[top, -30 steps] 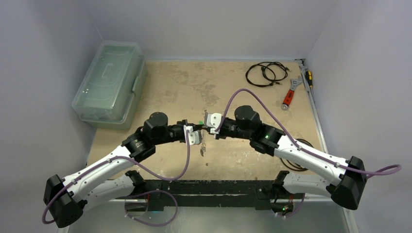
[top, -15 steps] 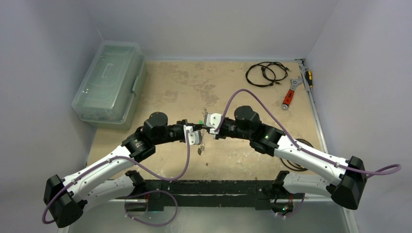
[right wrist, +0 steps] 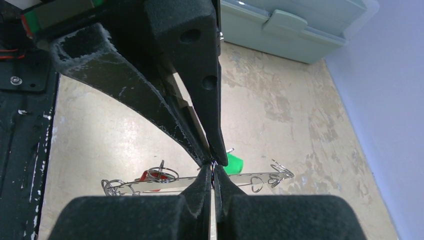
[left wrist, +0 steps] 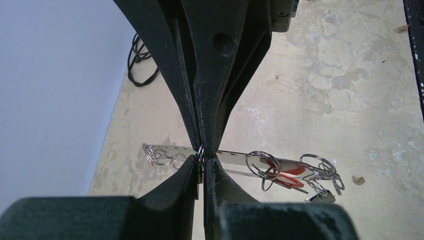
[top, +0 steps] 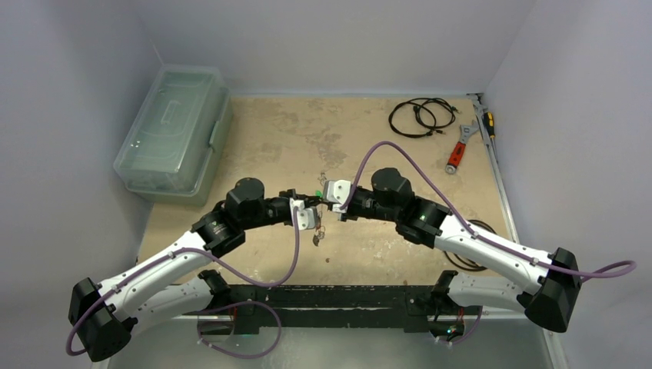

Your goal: Put the keys on the keyring

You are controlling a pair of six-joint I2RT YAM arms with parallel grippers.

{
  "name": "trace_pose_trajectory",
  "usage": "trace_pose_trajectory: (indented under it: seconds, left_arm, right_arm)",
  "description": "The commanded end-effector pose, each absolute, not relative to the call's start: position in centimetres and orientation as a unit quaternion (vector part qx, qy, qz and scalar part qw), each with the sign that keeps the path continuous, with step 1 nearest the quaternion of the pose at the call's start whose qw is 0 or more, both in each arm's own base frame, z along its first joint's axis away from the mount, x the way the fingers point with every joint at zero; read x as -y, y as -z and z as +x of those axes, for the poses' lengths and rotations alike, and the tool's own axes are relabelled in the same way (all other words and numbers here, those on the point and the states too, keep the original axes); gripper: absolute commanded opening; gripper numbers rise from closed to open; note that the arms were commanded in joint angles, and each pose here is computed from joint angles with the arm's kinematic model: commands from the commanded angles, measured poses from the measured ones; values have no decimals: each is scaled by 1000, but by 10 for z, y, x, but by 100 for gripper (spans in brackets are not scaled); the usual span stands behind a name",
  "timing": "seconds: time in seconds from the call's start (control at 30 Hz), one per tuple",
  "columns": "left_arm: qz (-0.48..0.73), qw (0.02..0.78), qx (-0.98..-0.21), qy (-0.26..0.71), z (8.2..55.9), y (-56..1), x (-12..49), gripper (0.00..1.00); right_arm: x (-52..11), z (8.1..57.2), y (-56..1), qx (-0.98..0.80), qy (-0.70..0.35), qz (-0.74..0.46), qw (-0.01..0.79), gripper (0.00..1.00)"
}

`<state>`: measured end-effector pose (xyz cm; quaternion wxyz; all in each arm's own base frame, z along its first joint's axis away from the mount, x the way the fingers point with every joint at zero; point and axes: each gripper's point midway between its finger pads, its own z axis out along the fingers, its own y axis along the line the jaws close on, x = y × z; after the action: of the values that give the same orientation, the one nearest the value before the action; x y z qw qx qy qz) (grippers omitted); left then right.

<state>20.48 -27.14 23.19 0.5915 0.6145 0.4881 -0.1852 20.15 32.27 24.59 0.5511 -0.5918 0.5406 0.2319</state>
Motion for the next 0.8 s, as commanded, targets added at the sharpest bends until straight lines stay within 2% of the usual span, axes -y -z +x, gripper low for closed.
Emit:
trace_pose_trajectory:
  seconds: [0.0, 0.07, 0.1, 0.23, 0.4, 0.63, 0.77]
  left_arm:
    - [609, 641, -427, 189, 198, -274, 276, 20]
    - [609, 643, -424, 188, 197, -275, 275, 32]
    - [609, 645, -424, 186, 197, -276, 274, 36]
    - [606, 649, -422, 181, 197, -277, 272, 39]
    - [609, 646, -423, 180, 197, -275, 272, 31]
    - [608, 647, -425, 178, 198, -275, 272, 10]
    - [608, 646, -427, 177, 199, -275, 272, 4]
  right_arm:
    - [-320, 206, -279, -517, -223, -570, 598, 0]
    - [-317, 203, -282, -513, -224, -569, 603, 0]
    - [-318, 204, -290, -505, -225, -564, 613, 0]
    - [-315, 202, -296, -498, -227, -558, 624, 0]
    - [-313, 201, -297, -498, -227, -557, 624, 0]
    - [-313, 199, -300, -495, -230, -555, 628, 0]
    - [-312, 195, -306, -485, -240, -551, 635, 0]
